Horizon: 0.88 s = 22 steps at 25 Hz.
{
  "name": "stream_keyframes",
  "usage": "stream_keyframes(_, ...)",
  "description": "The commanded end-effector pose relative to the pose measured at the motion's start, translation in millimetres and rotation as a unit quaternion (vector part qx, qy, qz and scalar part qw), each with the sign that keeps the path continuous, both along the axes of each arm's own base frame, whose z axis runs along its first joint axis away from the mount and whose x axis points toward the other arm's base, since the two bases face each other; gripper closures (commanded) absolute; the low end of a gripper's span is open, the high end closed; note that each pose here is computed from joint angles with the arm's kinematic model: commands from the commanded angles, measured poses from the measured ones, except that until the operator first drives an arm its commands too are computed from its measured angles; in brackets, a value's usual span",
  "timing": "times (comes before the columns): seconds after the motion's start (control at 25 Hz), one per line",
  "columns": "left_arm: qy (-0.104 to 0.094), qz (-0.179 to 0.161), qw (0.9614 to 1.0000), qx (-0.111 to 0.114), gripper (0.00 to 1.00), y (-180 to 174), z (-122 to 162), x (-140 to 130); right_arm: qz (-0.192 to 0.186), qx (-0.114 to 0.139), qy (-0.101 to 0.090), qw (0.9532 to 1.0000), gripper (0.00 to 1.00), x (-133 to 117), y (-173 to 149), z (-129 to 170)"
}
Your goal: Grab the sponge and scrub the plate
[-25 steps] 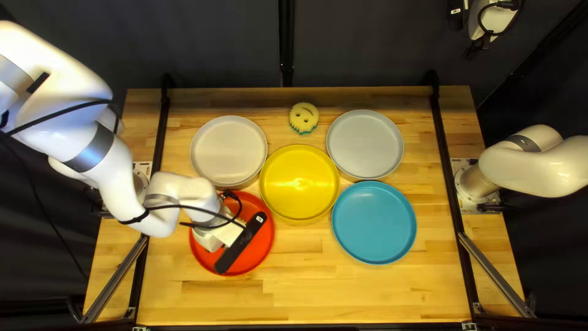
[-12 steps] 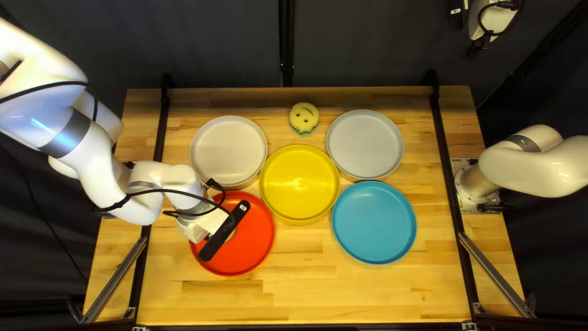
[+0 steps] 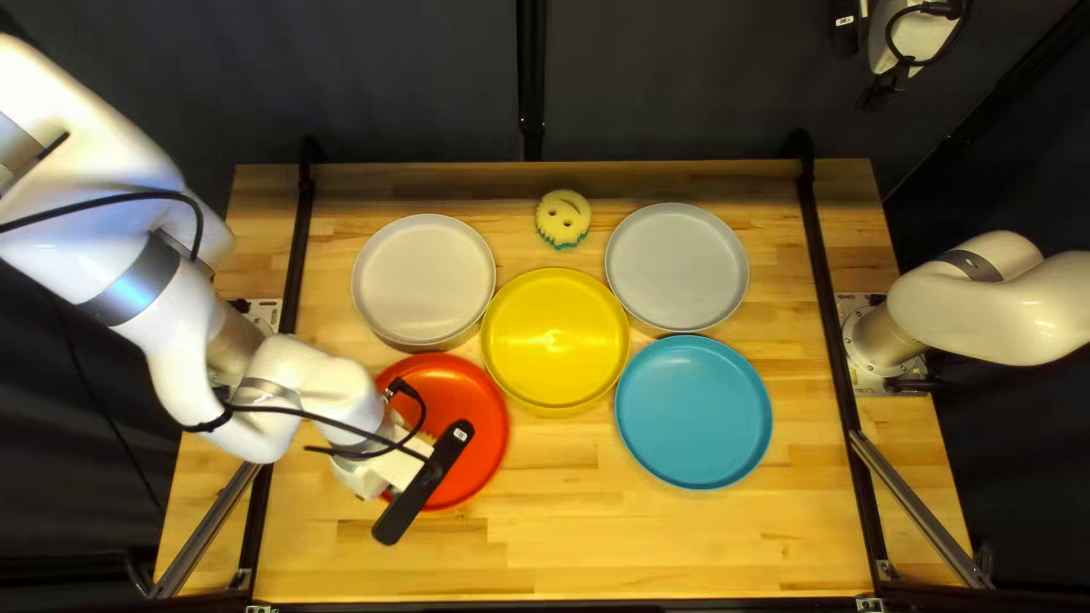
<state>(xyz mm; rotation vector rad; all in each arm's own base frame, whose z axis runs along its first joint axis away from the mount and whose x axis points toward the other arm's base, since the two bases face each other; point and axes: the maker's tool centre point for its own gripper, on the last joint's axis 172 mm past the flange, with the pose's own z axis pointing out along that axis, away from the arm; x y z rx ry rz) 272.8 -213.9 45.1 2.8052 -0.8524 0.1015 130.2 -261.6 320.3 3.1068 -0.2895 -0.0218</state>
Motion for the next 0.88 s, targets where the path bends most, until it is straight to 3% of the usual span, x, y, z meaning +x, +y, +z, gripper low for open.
stream_keyframes(0.04, -0.002, 0.003, 1.0, -0.001, 1.0, 22.7, 1.1, 0.0, 0.0, 0.0, 0.0, 1.0, 0.0, 0.0, 0.0, 0.0)
stream_keyframes(0.44, -0.008, 0.004, 0.9999, -0.007, 1.0, 63.7, -4.9, 9.3, 0.0, 0.0, 0.0, 1.0, 0.0, 0.0, 0.0, 0.0)
stream_keyframes(0.88, -0.027, -0.01, 0.9996, -0.001, 1.0, 3.9, -3.0, 42.9, 0.0, 0.0, 0.0, 1.0, 0.0, 0.0, 0.0, 0.0)
